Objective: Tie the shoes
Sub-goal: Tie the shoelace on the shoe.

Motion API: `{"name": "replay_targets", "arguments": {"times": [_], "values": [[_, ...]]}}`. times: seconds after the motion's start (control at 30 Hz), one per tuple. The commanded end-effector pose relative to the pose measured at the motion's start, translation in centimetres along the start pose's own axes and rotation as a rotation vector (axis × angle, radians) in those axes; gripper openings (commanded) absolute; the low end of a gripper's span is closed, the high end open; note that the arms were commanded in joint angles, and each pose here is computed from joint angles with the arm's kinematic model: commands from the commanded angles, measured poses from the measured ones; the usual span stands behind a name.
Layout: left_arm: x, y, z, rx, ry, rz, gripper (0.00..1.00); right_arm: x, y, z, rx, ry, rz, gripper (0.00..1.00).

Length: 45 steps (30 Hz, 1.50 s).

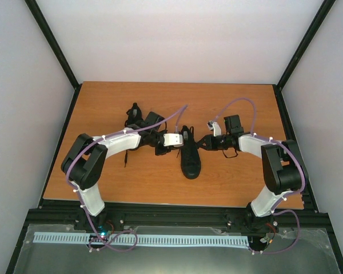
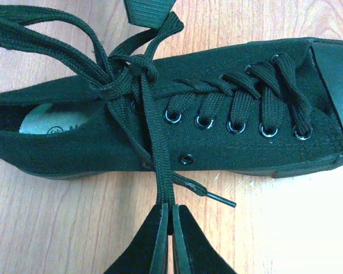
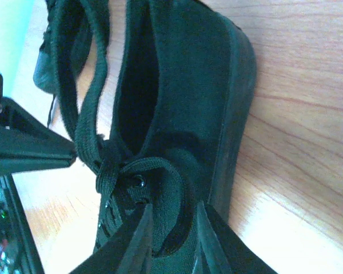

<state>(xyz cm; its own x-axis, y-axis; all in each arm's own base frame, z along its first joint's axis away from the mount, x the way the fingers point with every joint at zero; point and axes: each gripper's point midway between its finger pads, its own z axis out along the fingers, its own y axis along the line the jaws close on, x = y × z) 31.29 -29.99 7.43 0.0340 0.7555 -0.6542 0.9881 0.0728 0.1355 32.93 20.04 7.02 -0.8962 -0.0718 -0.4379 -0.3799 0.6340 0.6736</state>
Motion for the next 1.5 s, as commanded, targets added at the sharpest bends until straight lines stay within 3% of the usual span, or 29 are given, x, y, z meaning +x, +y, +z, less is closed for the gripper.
{"name": "replay_targets", "arguments": {"times": [0.0,0.2,0.4,0.53,0.7,1.0,1.1,1.2,1.3,1.47], "values": [[-0.8,0.4,-0.8,-0.013,-0.020,0.049,0.07,-0.7,0.9,-0.5,-0.013,-0.025,-0.032,0.27],[-0.9,-0.2,-0.8,0.008,-0.040,0.049,0.08,-3.5,1.3,-1.3,0.023,-0.100,-0.070,0.41],[-1.1,-0.2,-0.7,0.005,-0.057,0.050,0.08,-5.5,-0.3,0.9,0.173,-0.092,-0.074,0.37],[-1.3,-0.3,-0.6,0.007,-0.064,0.054,0.09,-6.5,1.4,2.8,0.148,-0.077,-0.124,0.34],[-1.3,-0.4,-0.9,0.002,-0.060,0.055,0.31,-6.4,3.7,3.6,0.077,-0.067,-0.186,0.28],[-1.1,2.0,-3.1,-0.121,0.009,0.133,0.46,-4.8,4.3,4.7,0.036,-0.018,-0.214,0.25],[-2.1,3.2,-4.4,-0.166,-0.005,0.181,0.65,-4.7,4.5,4.8,0.027,-0.014,-0.218,0.25],[-3.1,4.2,-4.7,-0.195,-0.027,0.229,0.77,-4.7,4.8,4.7,0.014,-0.014,-0.227,0.24],[-3.4,4.8,-3.7,-0.196,-0.050,0.222,0.79,-4.7,4.9,4.7,0.006,-0.012,-0.229,0.24],[-3.0,4.0,-1.5,-0.131,-0.079,0.200,0.72,-4.7,4.9,4.7,0.011,-0.011,-0.226,0.23]]}}
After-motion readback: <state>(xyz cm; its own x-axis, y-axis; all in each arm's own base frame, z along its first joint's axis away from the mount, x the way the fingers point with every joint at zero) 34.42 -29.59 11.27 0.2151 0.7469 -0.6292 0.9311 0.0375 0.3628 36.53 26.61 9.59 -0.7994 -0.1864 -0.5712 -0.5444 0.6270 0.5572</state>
